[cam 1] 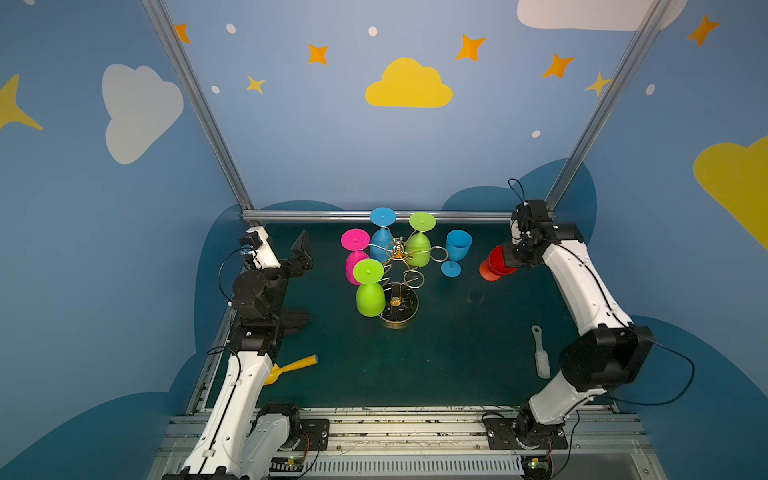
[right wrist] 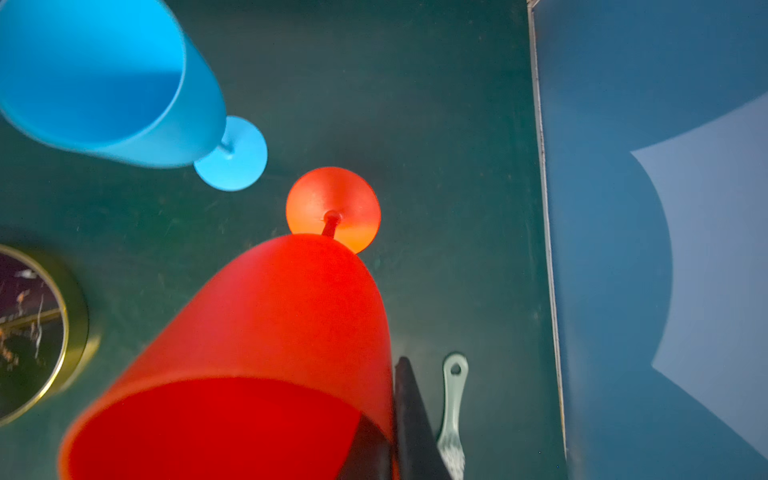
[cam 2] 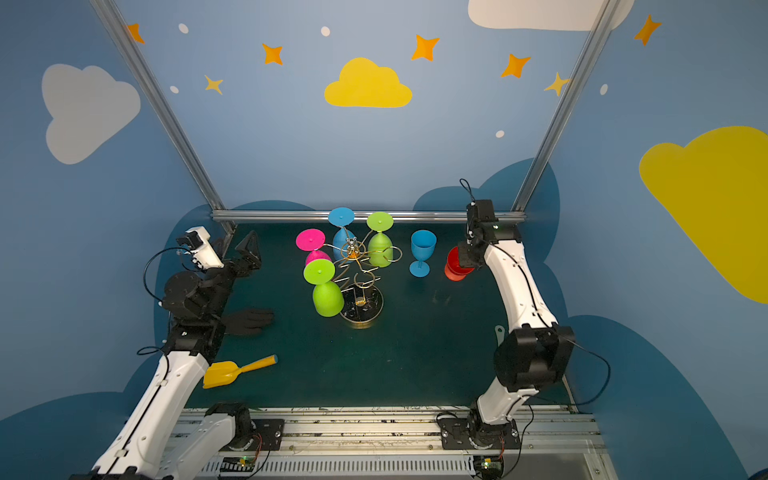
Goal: Take the wine glass off the wine glass rack
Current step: 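Open the right gripper and raise it away from the red glass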
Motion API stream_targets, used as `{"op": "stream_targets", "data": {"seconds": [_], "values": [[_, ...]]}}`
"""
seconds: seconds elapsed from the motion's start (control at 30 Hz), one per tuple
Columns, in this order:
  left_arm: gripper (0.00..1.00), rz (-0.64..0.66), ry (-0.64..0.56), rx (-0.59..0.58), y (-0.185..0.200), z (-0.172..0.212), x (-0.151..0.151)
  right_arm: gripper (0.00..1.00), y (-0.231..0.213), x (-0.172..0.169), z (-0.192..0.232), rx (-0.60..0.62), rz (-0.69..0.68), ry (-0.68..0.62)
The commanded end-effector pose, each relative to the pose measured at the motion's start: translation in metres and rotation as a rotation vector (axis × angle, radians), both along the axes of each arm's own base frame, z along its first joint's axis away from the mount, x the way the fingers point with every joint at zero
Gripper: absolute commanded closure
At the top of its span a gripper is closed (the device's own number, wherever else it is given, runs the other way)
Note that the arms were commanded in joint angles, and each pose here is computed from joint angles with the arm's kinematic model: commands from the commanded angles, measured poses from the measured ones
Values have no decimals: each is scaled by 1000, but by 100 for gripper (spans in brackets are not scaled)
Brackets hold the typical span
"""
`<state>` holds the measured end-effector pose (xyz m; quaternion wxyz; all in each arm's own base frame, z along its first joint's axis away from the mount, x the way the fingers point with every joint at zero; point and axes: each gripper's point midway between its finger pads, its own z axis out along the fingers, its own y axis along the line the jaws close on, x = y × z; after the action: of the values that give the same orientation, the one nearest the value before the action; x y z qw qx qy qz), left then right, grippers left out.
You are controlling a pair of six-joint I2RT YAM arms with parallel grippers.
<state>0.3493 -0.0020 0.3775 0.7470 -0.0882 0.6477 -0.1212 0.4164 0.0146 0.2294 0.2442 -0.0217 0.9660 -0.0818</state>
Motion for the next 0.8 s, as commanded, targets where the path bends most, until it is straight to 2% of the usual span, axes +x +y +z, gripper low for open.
{"op": "stream_targets", "data": {"seconds": [0.0, 0.3, 0.6, 0.77], "values": [[4, 15, 3, -19, 6, -2, -1, 100, 3, 20, -8, 35, 22, 18], [4, 25, 15, -9, 9, -6, 1, 100, 2, 62, -33, 61, 34, 81], [4, 35, 14, -6, 13, -6, 1, 100, 6, 77, -58, 76, 20, 207], [4, 40, 13, -4, 15, -6, 1, 100, 10, 84, -65, 84, 18, 221]]}}
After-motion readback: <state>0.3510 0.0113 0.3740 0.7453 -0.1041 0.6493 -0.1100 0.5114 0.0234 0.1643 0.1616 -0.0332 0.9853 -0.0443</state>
